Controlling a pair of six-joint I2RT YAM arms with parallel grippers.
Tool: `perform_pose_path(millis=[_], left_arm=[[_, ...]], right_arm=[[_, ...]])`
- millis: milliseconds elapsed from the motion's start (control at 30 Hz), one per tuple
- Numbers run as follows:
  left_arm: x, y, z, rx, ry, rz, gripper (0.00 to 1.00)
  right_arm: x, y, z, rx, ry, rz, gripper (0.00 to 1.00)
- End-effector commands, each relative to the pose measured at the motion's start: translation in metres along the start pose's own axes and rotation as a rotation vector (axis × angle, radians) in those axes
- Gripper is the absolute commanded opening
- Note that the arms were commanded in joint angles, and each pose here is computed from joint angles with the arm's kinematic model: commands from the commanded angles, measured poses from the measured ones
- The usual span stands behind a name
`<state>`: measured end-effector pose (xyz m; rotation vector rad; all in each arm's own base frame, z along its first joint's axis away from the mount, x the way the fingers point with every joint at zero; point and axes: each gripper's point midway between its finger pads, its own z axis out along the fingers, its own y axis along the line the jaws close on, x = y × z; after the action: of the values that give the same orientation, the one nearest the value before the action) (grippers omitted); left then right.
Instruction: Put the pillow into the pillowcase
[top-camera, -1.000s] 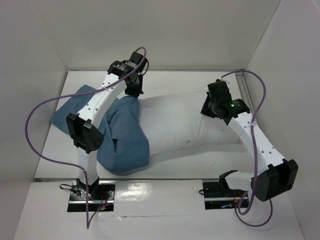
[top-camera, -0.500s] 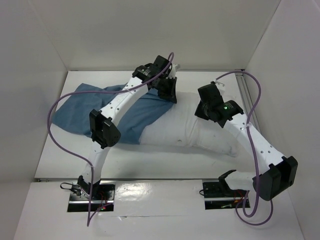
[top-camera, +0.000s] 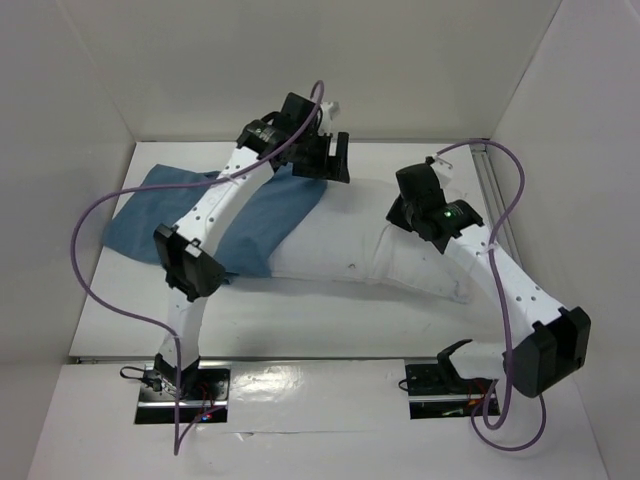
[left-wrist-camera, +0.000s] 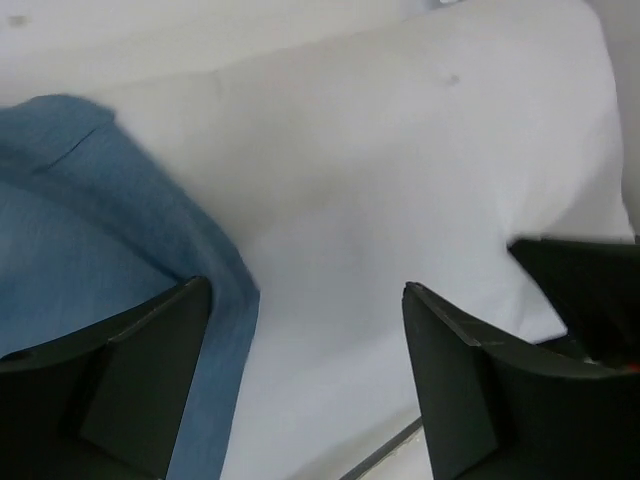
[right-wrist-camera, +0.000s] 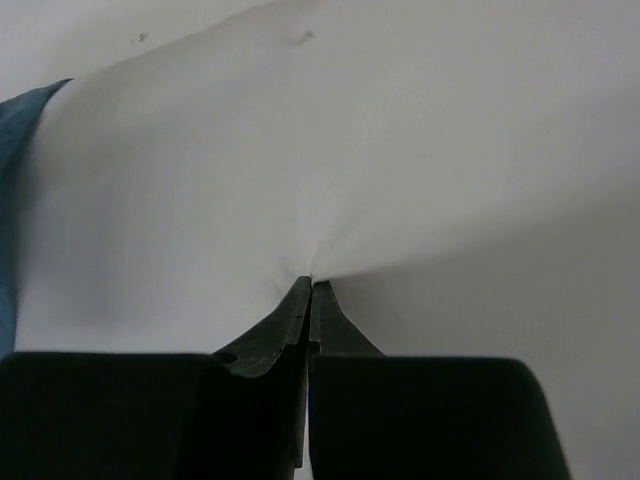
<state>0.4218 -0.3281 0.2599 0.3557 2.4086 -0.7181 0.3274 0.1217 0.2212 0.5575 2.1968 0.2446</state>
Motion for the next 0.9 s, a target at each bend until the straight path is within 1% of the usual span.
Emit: perform_pose_path(millis=[0,33,67,100,133,200,233,267,333,367,433,500,533,633,700,800,833,867], left_arm=[[-0.031,0.001,-0.108,-0.147,-0.234,0.077,0.9],[-0.025,0.008,-0.118,-0.19,-0.239,0.055,0.87],[-0.019,0.015,-0.126,-0.223,-0.242,0.038,0.82],[-0.013,0.027,-0.134,-0.287,-0.256,0.012,0.82],[0.011,0.036,-0.143,-0.32,-0.231,-0.033,0.82],[0.04,0.045,-0.148,-0.397,-0.217,-0.068,0.8],[0.075,0.059,-0.135,-0.447,-0.14,-0.079,0.8],[0.087,0.055,-0.15,-0.443,-0.172,-0.138,0.8],[0.113,0.051,-0.146,-0.446,-0.172,-0.163,0.8],[0.136,0.055,-0.142,-0.452,-0.148,-0.207,0.8],[0.165,0.057,-0.129,-0.469,-0.092,-0.24,0.79],[0.176,0.056,-0.126,-0.482,-0.087,-0.263,0.76],[0.188,0.058,-0.121,-0.497,-0.064,-0.257,0.76],[0.191,0.071,-0.118,-0.563,-0.085,-0.276,0.74],[0.201,0.084,-0.114,-0.634,-0.064,-0.282,0.69],[0.204,0.096,-0.105,-0.684,-0.037,-0.287,0.66],[0.206,0.099,-0.102,-0.691,-0.019,-0.284,0.62],[0.206,0.103,-0.099,-0.704,-0.011,-0.288,0.6]], right_arm=[[-0.018,0.028,0.019,-0.097,-0.05,0.043,0.0],[-0.021,0.029,0.021,-0.101,-0.047,0.037,0.0],[-0.023,0.033,0.024,-0.105,-0.052,0.028,0.0],[-0.023,0.033,0.024,-0.105,-0.052,0.028,0.0],[-0.028,0.033,0.023,-0.111,-0.056,0.036,0.0],[-0.026,0.033,0.026,-0.105,-0.05,0.024,0.0],[-0.03,0.033,0.025,-0.112,-0.053,0.032,0.0],[-0.03,0.033,0.025,-0.112,-0.053,0.032,0.0],[-0.031,0.032,0.025,-0.114,-0.05,0.027,0.0],[-0.03,0.033,0.025,-0.123,-0.042,0.027,0.0],[-0.028,0.033,0.028,-0.117,-0.036,0.015,0.0],[-0.029,0.031,0.029,-0.117,-0.033,0.02,0.0],[-0.029,0.031,0.029,-0.117,-0.033,0.02,0.0],[-0.032,0.033,0.027,-0.123,-0.04,0.023,0.0],[-0.033,0.033,0.025,-0.123,-0.04,0.013,0.0],[-0.035,0.034,0.022,-0.129,-0.047,0.016,0.0],[-0.035,0.034,0.022,-0.129,-0.047,0.016,0.0],[-0.035,0.034,0.022,-0.129,-0.047,0.016,0.0]])
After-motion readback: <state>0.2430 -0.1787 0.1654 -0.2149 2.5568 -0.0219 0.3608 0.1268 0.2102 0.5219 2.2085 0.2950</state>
